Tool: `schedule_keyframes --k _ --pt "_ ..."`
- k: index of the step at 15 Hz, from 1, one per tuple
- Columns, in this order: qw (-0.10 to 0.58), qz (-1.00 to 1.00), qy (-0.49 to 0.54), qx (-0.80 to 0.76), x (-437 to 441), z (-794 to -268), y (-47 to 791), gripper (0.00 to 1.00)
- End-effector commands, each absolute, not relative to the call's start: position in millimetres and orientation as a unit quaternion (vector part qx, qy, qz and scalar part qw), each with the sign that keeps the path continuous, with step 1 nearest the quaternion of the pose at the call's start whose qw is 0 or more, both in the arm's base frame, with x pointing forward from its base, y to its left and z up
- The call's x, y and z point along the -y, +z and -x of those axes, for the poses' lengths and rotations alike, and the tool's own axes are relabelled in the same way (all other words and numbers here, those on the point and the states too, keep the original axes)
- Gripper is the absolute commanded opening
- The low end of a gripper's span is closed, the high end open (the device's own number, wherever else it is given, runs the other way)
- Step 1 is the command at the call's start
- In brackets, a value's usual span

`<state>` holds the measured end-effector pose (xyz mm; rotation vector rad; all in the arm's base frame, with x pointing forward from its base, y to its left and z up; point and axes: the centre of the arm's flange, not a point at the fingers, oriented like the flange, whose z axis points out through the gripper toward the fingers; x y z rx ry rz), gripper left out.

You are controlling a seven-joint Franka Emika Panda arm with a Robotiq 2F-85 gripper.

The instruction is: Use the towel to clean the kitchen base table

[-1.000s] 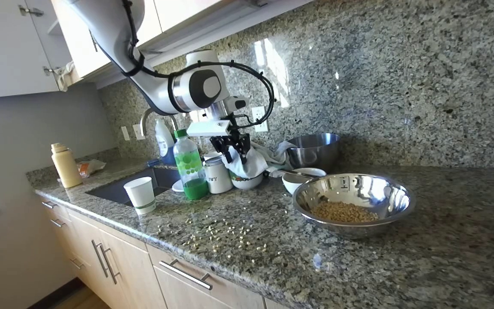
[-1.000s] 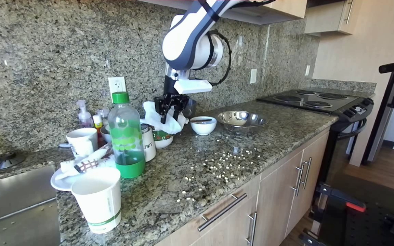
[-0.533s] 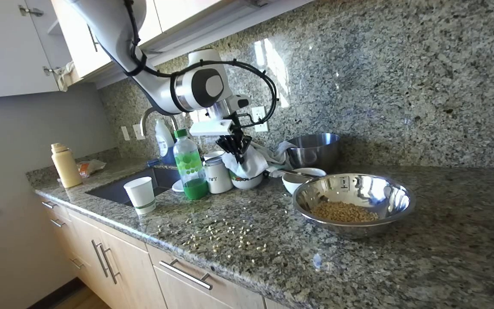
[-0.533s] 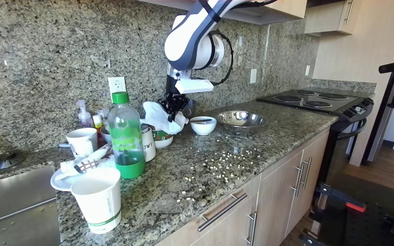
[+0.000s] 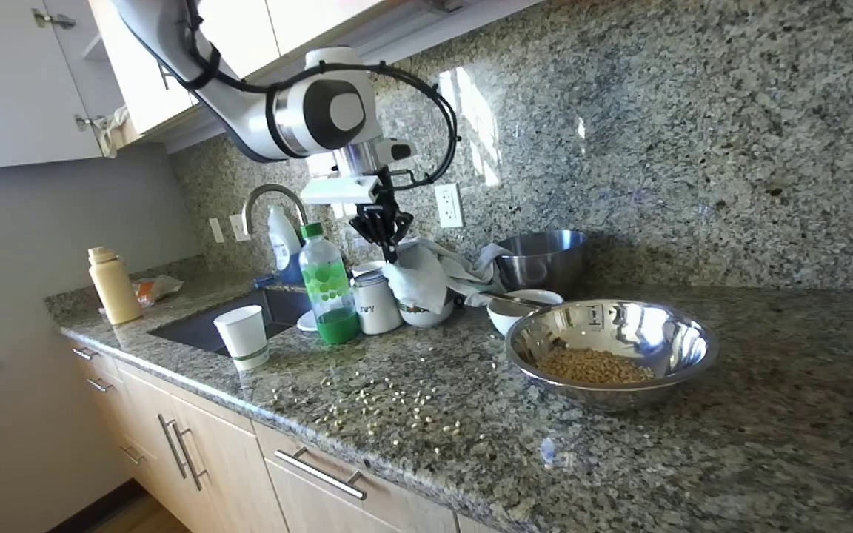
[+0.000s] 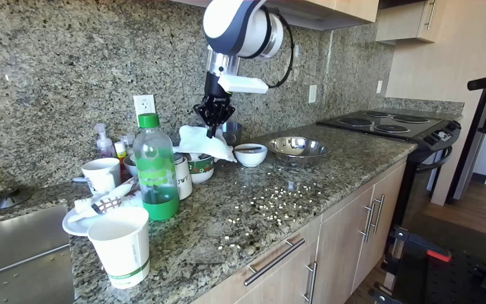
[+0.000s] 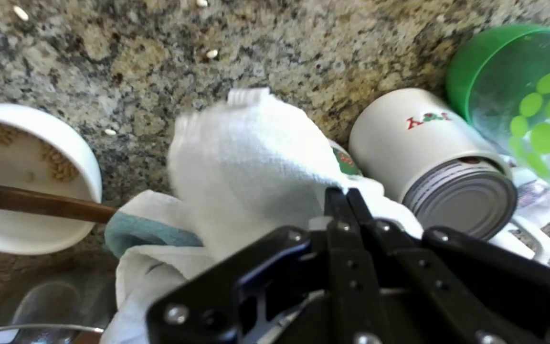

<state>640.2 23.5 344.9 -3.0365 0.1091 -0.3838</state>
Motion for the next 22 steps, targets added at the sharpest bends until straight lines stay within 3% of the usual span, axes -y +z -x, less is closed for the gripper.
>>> schedule_keyframes --k 1,7,13,22 --pt "0.056 0.995 -0.074 -0.030 -22.4 -582.0 389.4 0.00" --pt "0.055 0.997 0.012 -0.053 -10.0 -510.8 420.3 0.00" --pt "0.057 0.994 0.034 -0.083 9.3 -463.3 433.7 0.00" --pt "0.056 0.993 0.011 -0.100 32.5 -463.9 364.9 0.00"
